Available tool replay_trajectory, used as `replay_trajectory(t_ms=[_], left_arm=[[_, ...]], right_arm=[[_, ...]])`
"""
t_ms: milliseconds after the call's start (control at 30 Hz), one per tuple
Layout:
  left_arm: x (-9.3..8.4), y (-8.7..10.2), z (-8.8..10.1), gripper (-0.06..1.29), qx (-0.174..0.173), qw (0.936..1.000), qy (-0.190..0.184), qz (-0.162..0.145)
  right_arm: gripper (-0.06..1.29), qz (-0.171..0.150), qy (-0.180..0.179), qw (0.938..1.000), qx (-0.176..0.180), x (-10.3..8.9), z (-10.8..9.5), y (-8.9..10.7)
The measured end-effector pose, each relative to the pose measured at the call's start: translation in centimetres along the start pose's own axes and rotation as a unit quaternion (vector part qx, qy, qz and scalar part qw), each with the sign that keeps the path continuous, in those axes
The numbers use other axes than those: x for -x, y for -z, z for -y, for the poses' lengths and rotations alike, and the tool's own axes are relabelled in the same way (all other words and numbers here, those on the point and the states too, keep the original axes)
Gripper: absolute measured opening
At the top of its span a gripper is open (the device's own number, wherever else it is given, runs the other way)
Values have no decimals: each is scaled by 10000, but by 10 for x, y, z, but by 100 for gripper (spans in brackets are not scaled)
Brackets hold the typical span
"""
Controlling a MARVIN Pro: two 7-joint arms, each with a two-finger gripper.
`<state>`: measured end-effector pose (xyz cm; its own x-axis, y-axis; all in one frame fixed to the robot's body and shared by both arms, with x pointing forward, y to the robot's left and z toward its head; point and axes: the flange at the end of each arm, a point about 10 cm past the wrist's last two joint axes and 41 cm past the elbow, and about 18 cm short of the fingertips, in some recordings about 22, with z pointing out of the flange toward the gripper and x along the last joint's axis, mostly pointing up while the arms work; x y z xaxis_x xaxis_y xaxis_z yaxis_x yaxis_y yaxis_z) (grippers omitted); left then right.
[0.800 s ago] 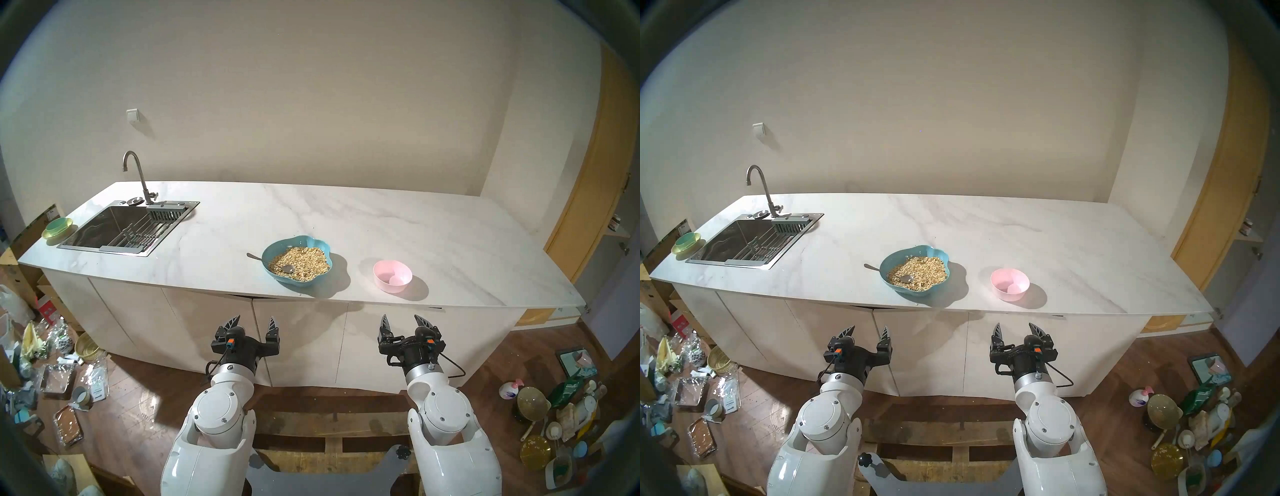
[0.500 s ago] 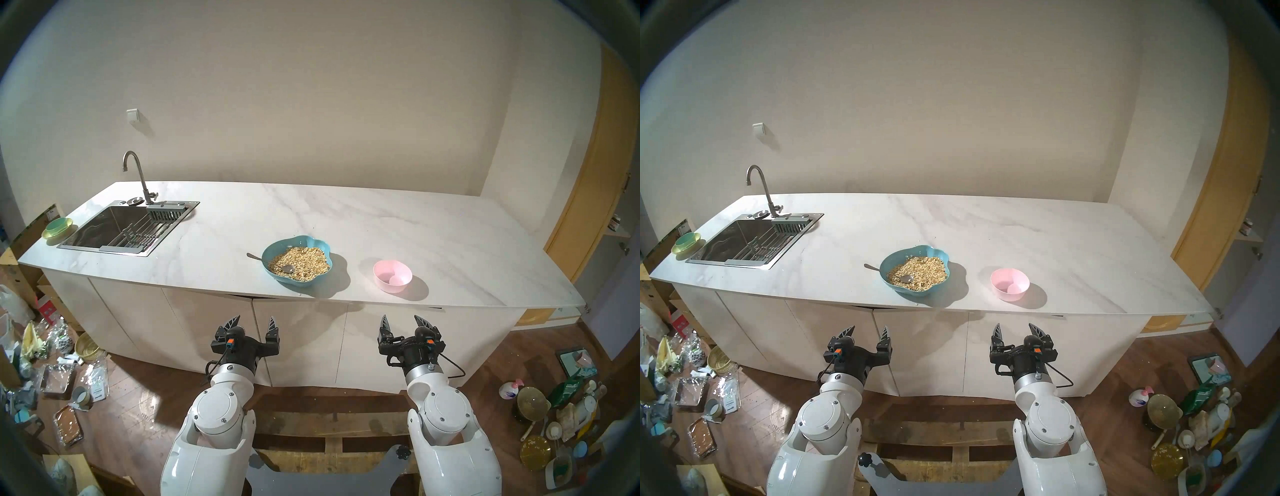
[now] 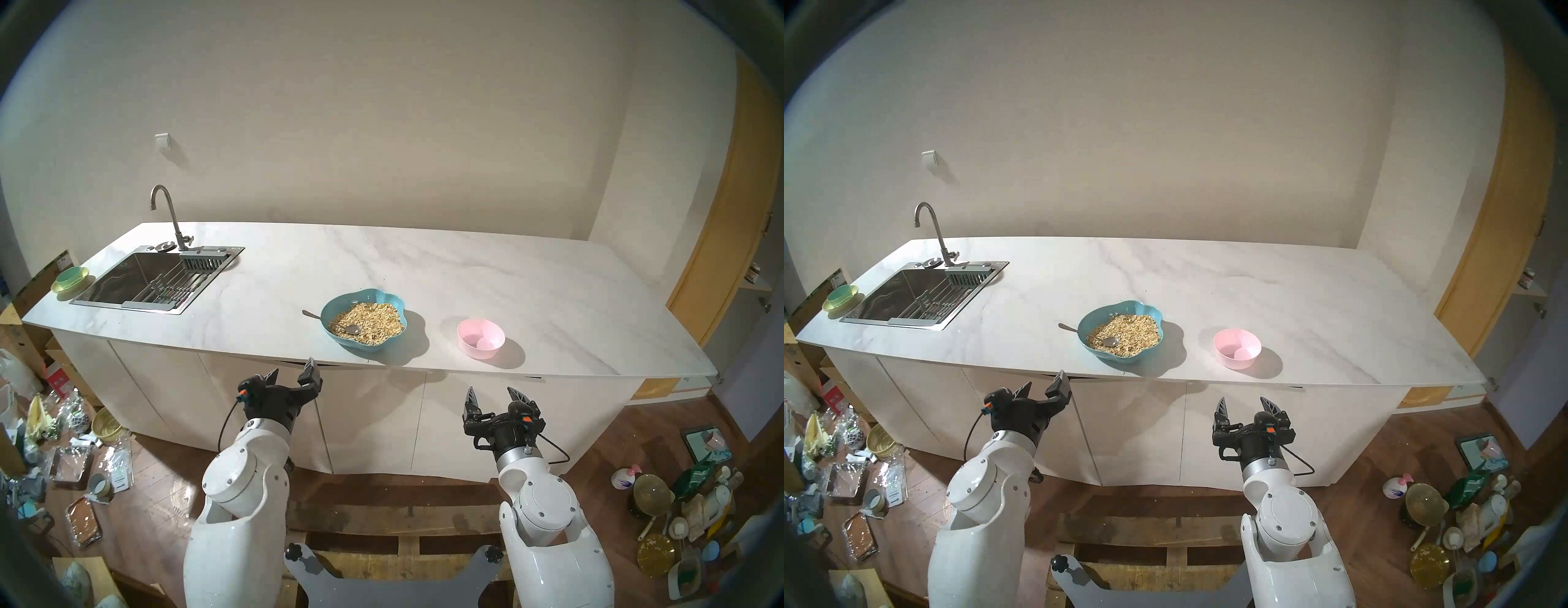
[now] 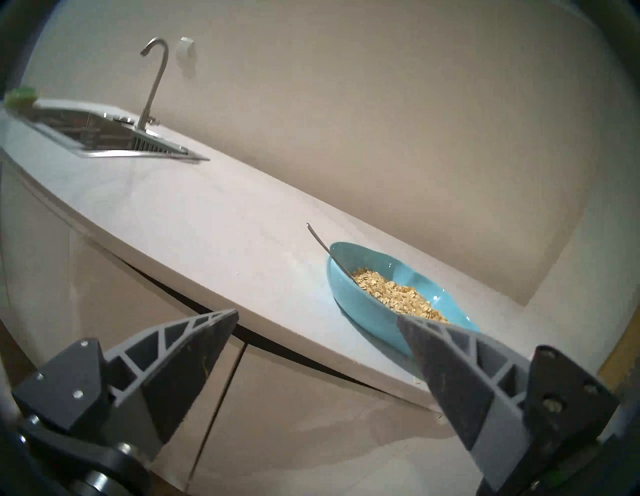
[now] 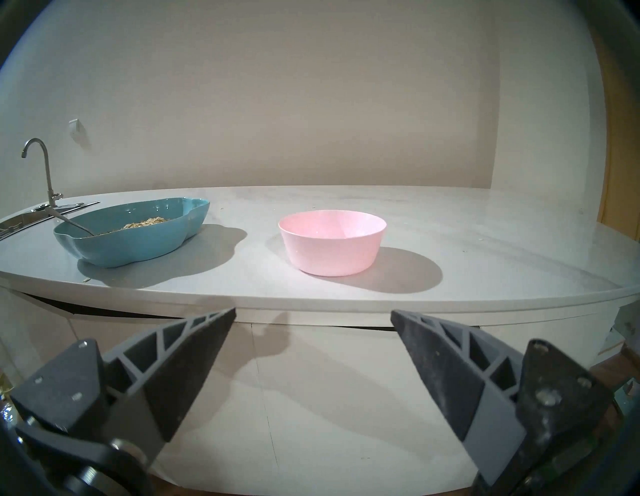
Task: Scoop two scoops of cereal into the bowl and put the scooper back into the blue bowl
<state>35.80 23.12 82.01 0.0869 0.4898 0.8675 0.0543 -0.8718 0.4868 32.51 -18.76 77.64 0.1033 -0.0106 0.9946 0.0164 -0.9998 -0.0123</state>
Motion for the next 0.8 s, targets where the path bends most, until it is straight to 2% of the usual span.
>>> replay_trajectory(t_ms=[100,200,300,400,600,800], left_arm=[[-9,-10,-1,124,110,9988,462,93],[-17,-23,-8,124,303,9951,923,195],[-27,-35,-17,124,519,9881,1440,121],[-31,-42,-23,124,629,9821,1772,115],[-40,-55,-30,124,596,9831,1728,100],[-40,-56,-12,124,201,9868,1596,172]], right_arm=[[121,1,1,10000,1,0,0,0],[121,2,2,10000,1,0,0,0],[121,3,2,10000,1,0,0,0],[121,3,2,10000,1,0,0,0],[121,3,3,10000,1,0,0,0],[121,3,4,10000,1,0,0,0]])
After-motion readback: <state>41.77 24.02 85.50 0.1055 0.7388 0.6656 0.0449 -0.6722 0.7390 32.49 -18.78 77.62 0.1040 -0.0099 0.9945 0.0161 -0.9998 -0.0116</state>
